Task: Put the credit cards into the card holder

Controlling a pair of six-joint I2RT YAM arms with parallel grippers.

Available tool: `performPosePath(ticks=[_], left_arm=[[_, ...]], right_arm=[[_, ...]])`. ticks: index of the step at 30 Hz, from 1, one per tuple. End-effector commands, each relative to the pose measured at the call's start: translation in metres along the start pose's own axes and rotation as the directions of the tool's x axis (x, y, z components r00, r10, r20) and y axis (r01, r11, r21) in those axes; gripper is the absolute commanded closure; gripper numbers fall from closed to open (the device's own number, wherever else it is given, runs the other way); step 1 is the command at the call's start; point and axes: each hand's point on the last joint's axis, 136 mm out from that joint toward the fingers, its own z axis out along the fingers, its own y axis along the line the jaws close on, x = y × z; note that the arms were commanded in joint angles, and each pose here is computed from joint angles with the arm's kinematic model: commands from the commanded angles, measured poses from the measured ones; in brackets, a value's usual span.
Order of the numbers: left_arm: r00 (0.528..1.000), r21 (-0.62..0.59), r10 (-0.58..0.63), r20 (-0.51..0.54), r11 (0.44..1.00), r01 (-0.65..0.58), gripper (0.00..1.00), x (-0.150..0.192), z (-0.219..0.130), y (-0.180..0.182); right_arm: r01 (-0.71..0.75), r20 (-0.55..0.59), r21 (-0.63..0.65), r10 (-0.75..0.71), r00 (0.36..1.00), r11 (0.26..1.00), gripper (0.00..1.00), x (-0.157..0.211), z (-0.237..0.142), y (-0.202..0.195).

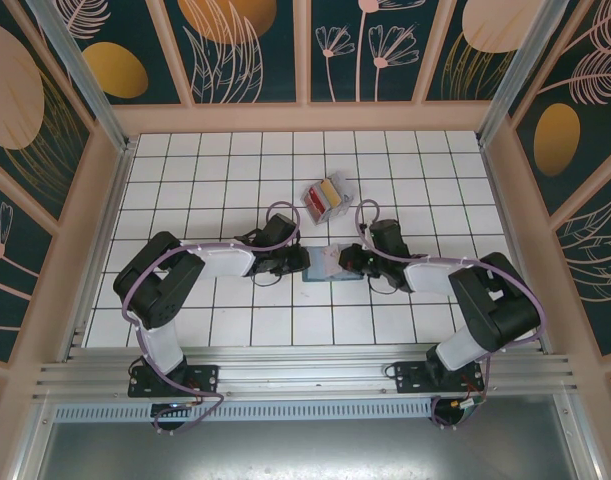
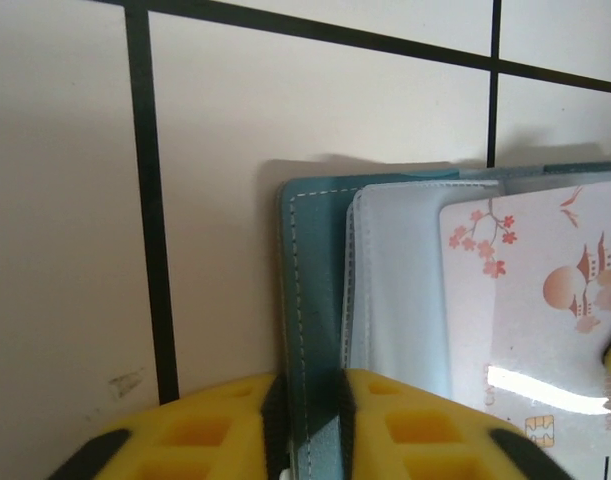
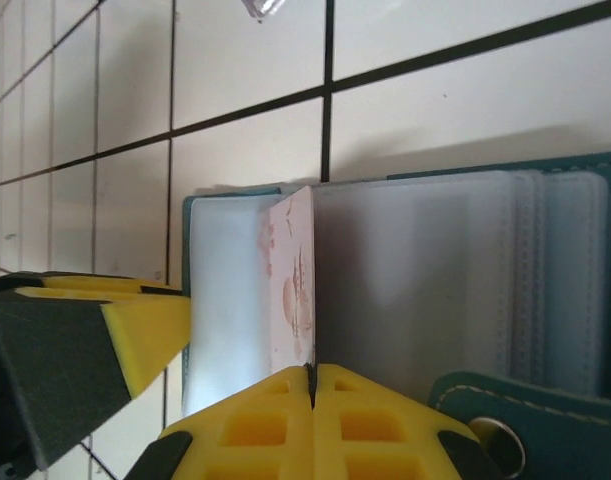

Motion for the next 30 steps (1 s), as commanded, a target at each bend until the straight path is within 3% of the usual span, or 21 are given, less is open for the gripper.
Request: performPosePath(ticks=[1,10,25,30], left_arm=[[0.992,-0.121,-0.025,-0.122,0.993,0.01,0.83,0.044,0.033,0.048],[0.993,-0.12,-0.024,-0.119,0.993,0.01,0.91,0.044,0.032,0.048],[0.993,-0.13,-0.028,-0.111,0.991,0.013,0.92,0.044,0.026,0.05],[0.997,-0.153,-0.017,-0.07,0.988,0.006,0.91,0.035,0.014,0.048]], right_arm=[[0.035,-0.033,0.105,-0.032,0.999,0.994,1.0,0.012,0.005,-0.011],[0.107,-0.051,0.183,-0.099,0.994,0.977,1.0,0.011,0.015,-0.001],[0.157,-0.068,0.191,-0.146,0.987,0.969,1.0,0.016,0.021,0.02],[0.173,-0.034,0.218,-0.17,0.985,0.961,0.88,-0.001,0.001,0.026]])
